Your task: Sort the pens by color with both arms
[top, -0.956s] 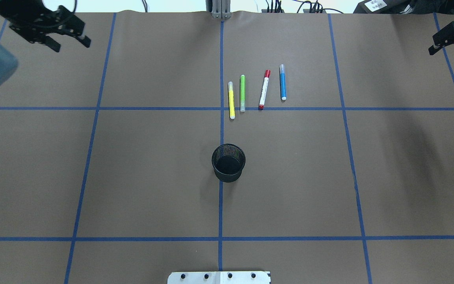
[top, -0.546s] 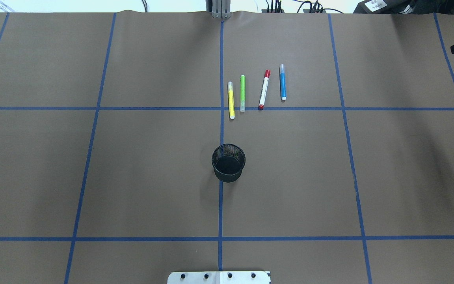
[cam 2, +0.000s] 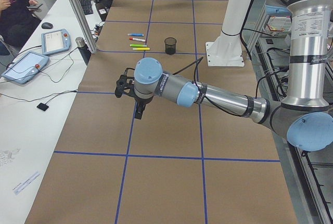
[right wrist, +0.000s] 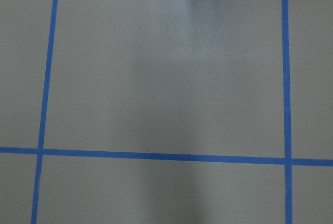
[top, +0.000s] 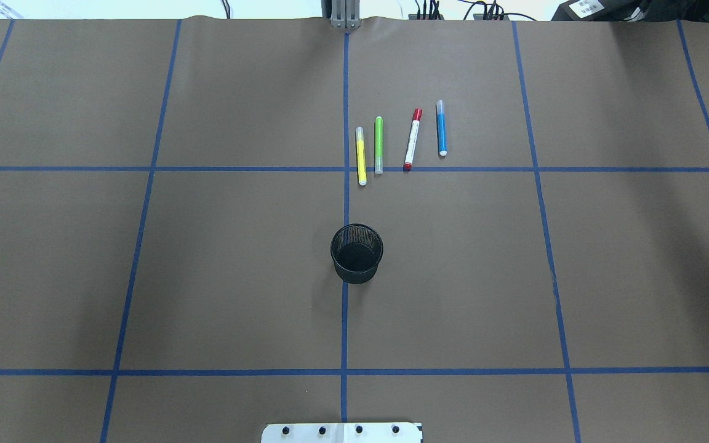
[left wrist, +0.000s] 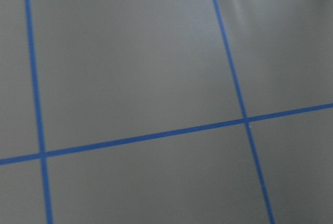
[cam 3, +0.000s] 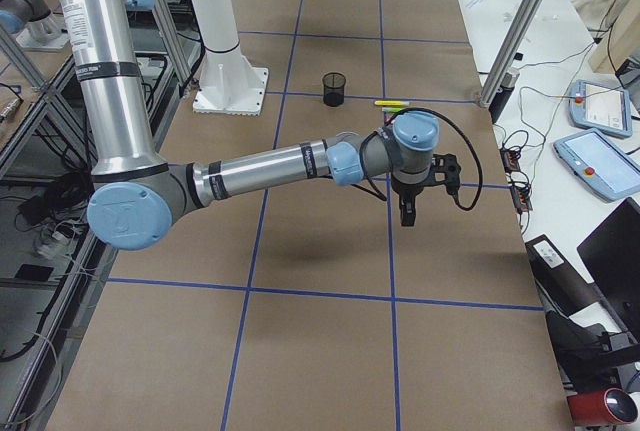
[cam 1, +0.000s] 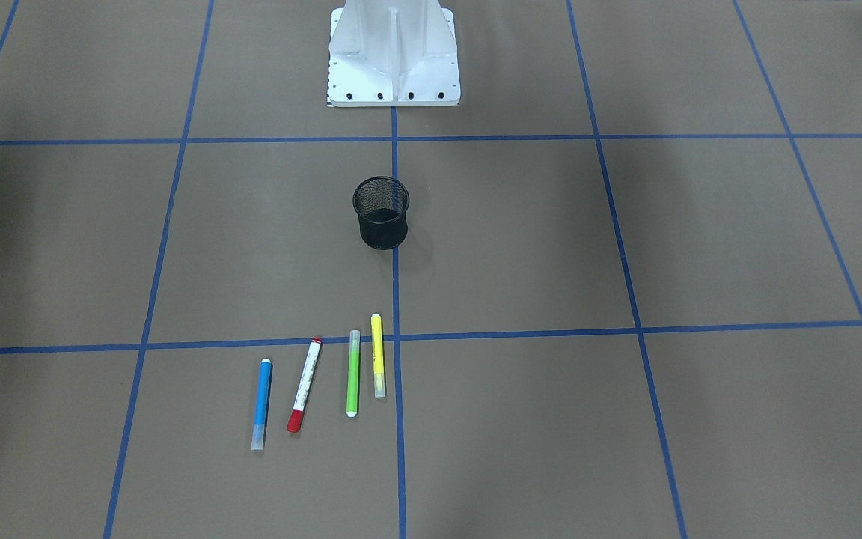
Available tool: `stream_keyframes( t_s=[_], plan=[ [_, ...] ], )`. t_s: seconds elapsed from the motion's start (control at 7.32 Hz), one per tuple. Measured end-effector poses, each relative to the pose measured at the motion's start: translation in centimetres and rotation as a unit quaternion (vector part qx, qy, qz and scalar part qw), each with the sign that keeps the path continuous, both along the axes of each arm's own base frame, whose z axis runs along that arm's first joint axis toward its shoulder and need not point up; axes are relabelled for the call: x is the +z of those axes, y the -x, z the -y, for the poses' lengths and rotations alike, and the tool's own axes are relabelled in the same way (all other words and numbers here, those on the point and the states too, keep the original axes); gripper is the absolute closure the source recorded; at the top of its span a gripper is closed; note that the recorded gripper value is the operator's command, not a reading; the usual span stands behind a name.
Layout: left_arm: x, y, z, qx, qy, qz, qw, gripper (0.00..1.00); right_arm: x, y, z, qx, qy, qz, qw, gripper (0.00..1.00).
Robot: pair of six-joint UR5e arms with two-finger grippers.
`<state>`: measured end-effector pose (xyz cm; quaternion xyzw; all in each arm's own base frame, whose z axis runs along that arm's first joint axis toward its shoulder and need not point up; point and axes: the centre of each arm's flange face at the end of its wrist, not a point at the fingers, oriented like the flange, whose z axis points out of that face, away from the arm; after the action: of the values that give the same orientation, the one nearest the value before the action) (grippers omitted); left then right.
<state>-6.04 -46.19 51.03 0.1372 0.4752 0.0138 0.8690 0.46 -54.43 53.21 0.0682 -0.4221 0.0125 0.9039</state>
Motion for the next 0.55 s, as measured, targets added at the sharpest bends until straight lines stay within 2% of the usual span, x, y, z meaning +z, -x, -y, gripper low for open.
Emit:
stream_keyframes(
  t_s=[0.27, 0.55],
  plan=[
    [2.8, 1.9, -2.6, -0.004, 0.002, 0.010, 0.9999, 0.01, 0.8, -0.9, -1.0, -0.004, -0.011, -0.010, 0.9999, 0.01],
    [4.1, 2.4, -3.7, -0.002, 0.002, 0.016, 0.9999, 0.01, 1.9, -1.3, -1.8, -0.005, -0.010, -0.025, 0.9996, 0.01]
  ],
)
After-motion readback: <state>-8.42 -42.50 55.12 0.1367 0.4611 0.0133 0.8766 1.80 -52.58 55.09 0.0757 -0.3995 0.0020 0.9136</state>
